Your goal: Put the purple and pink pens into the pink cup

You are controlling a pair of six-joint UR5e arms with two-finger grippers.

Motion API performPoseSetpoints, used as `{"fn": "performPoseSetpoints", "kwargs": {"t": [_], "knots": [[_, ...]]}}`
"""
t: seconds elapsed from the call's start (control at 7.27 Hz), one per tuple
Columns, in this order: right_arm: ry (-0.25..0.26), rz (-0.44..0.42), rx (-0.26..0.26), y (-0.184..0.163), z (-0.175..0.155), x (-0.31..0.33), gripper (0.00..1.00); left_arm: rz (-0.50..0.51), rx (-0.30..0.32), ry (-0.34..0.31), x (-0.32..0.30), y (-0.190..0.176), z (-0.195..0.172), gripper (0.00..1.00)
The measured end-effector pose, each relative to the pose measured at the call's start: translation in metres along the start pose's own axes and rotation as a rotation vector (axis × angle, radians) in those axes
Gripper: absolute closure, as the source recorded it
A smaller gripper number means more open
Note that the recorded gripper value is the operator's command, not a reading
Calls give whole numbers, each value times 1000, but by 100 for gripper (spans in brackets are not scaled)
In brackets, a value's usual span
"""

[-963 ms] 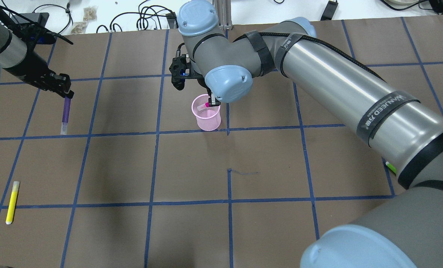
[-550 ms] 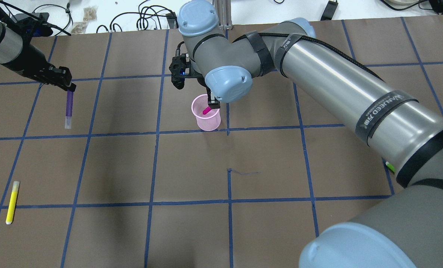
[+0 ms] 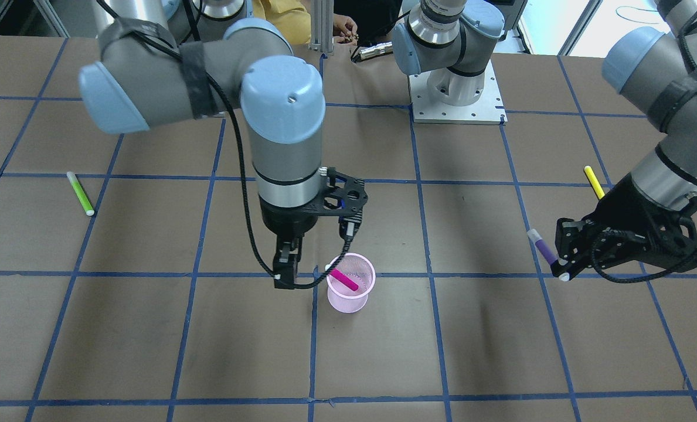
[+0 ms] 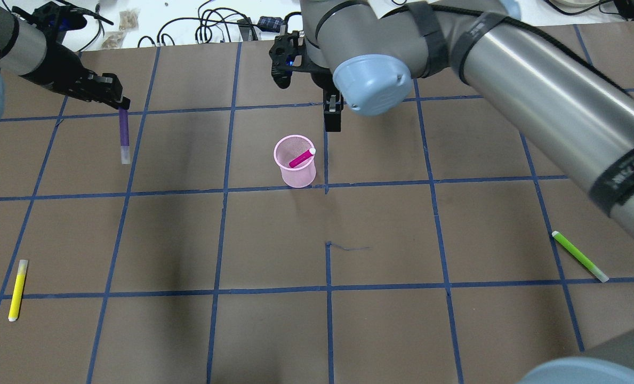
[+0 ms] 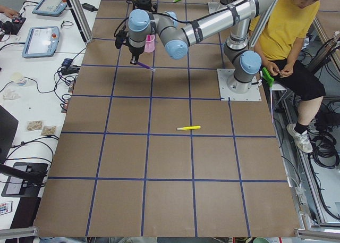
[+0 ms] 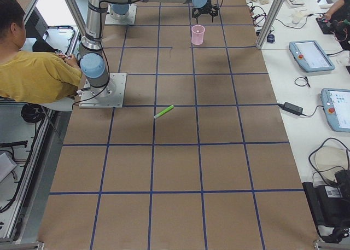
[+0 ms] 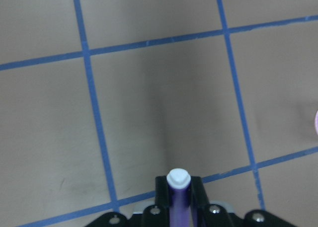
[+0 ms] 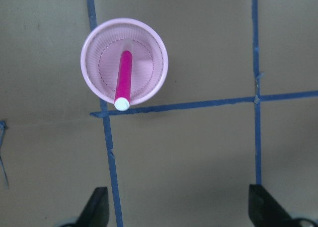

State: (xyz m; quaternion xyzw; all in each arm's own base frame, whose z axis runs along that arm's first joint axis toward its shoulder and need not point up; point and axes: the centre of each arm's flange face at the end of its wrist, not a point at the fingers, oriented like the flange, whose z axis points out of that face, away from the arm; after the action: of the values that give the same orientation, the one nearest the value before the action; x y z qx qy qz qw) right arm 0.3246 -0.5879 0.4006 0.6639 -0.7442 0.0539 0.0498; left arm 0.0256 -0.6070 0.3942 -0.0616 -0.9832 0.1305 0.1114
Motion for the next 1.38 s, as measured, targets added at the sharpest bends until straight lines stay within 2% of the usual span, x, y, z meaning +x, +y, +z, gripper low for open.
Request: {"fn": "performPoseSetpoints", "kwargs": {"t": [0.41, 0.69, 0.83, 0.96, 1.24, 1.38], "knots": [[-13, 141, 9, 96, -80, -12, 0, -189, 132, 29, 91, -27, 25, 100], [-5, 213, 36, 127, -94, -42, 0, -226, 230, 43, 151, -19, 43, 100], [-1, 270, 49, 133, -97, -52, 0, -234, 285, 26, 176, -4, 56, 100], [0, 362, 54, 135, -100, -56, 0, -222, 342, 3, 196, 15, 67, 100], [8, 703, 54, 137, -109, -58, 0, -236, 429, -14, 221, 39, 85, 100], [8, 873, 46, 138, -110, -58, 0, -257, 451, -3, 230, 43, 89, 100]]}}
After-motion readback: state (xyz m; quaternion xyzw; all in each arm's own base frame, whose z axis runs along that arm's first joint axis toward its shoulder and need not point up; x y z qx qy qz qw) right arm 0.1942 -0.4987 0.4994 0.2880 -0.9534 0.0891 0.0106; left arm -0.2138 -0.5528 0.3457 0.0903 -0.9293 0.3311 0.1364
